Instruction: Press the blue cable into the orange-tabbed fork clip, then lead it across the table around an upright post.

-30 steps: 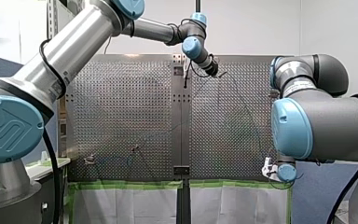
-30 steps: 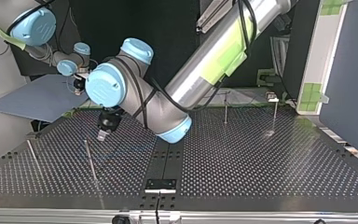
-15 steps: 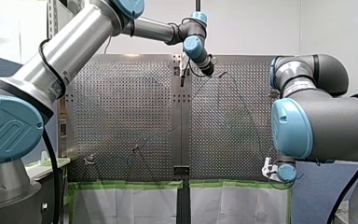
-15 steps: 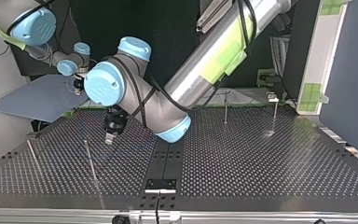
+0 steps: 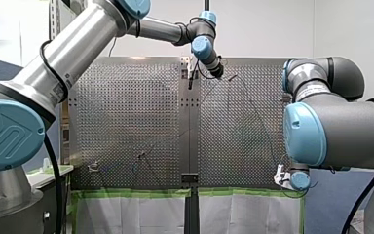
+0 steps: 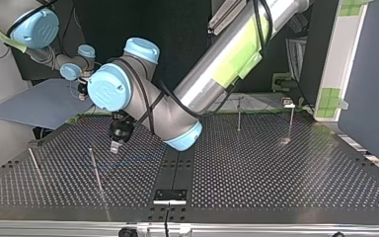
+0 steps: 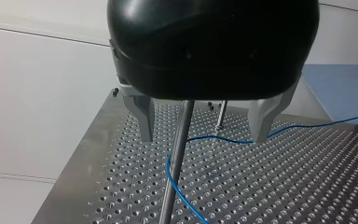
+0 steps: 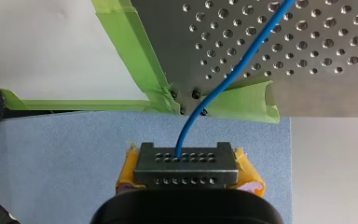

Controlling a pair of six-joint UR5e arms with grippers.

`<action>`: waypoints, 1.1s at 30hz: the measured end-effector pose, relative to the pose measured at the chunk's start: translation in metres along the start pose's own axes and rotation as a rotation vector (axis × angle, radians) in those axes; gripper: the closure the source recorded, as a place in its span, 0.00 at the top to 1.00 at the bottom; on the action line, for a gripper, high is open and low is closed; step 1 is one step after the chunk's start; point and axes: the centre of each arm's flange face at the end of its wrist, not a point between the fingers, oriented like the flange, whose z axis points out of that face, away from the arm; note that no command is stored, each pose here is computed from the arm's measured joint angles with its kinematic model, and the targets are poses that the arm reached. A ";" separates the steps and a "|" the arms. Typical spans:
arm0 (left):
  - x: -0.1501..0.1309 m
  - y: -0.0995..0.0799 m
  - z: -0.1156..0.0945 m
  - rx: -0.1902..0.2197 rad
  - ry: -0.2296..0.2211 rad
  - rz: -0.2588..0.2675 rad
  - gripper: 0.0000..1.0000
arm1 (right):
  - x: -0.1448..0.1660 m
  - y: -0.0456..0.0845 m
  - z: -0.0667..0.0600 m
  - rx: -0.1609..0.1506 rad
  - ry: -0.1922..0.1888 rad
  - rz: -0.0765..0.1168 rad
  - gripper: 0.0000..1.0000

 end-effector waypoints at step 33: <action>-0.021 0.021 -0.029 -0.077 -0.067 -0.093 1.00 | -0.001 -0.003 -0.001 0.004 -0.004 -0.010 0.00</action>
